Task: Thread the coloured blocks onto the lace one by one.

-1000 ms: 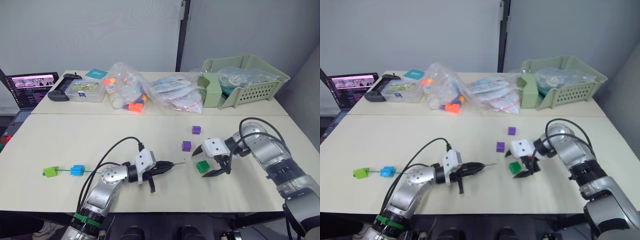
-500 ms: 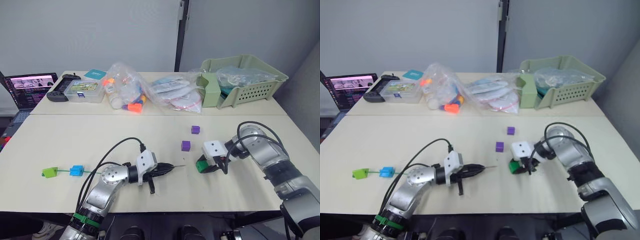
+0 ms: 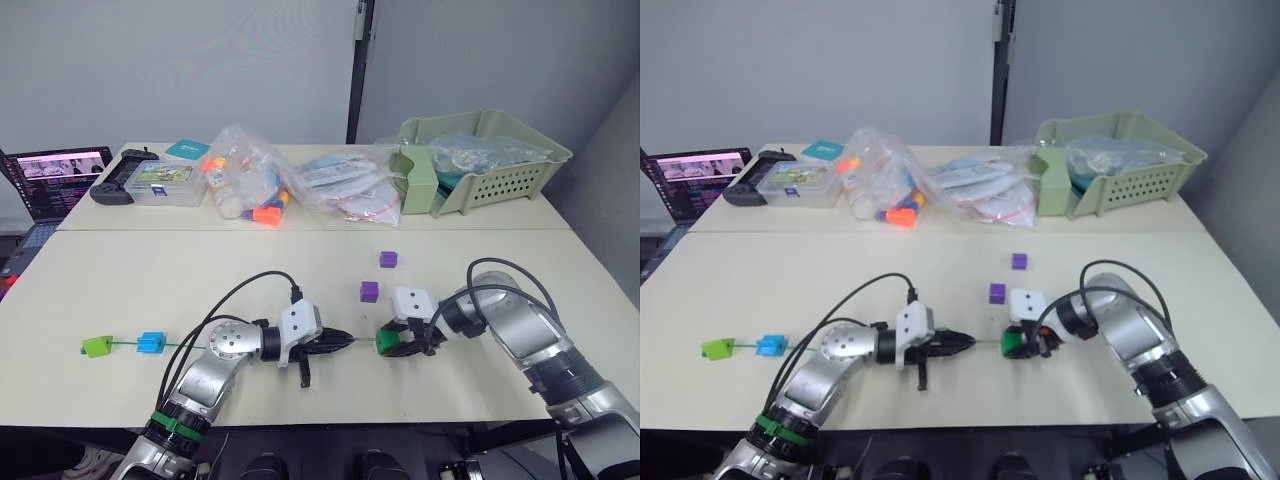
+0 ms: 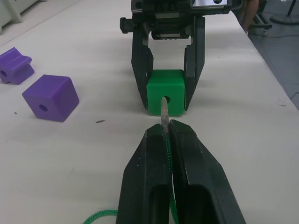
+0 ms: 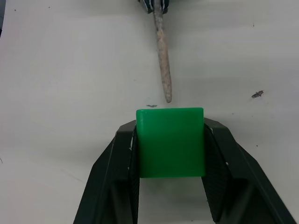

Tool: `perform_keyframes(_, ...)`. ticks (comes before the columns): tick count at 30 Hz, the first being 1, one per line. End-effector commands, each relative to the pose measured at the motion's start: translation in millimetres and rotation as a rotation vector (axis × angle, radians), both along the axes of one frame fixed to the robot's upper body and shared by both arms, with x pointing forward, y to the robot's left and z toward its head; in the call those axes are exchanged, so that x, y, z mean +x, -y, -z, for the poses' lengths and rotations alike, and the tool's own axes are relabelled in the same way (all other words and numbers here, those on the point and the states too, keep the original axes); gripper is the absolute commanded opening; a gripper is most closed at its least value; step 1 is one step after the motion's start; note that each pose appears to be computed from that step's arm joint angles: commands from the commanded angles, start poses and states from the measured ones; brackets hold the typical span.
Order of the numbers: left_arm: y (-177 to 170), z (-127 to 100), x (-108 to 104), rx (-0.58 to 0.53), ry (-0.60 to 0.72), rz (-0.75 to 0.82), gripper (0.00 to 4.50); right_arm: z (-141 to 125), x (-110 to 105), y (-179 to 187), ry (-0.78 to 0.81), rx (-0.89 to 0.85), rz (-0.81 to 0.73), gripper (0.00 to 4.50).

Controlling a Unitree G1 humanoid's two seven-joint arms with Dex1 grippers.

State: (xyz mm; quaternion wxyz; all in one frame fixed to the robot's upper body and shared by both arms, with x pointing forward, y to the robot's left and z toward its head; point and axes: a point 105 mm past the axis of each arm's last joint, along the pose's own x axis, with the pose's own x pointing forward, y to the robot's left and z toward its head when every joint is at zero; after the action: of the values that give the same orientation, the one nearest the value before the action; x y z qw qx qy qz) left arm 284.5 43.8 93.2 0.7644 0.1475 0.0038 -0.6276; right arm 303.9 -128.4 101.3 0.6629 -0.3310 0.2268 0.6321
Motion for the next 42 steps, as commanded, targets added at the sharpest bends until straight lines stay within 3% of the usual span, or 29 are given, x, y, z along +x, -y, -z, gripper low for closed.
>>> perform_keyframes(1,4,-3,0,-0.003,0.011,0.016,0.0,2,-2,0,-0.006,-0.003,0.012,1.19)
perform_keyframes(13,13,-1,9,-0.008,0.051,0.01,0.0,1,-5,-1,-0.009,-0.003,0.005,1.19)
perform_keyframes(21,32,1,12,-0.029,0.023,0.076,0.0,0,-6,2,-0.007,-0.013,0.011,1.19)
perform_keyframes(25,46,8,18,0.026,0.059,0.108,0.0,0,-7,0,-0.01,-0.011,0.012,1.19)
perform_keyframes(31,66,-1,20,-0.023,0.042,0.135,0.0,0,-8,0,-0.014,-0.011,0.021,1.19)
perform_keyframes(35,62,-3,21,-0.036,0.03,0.117,1.36,1,-8,-1,-0.019,-0.007,0.025,1.19)
perform_keyframes(39,48,4,20,0.059,0.068,0.121,2.63,3,-10,-1,-0.027,-0.008,0.026,1.19)
perform_keyframes(42,37,8,17,0.119,0.078,0.127,2.65,5,-10,-2,-0.033,-0.007,0.023,1.19)
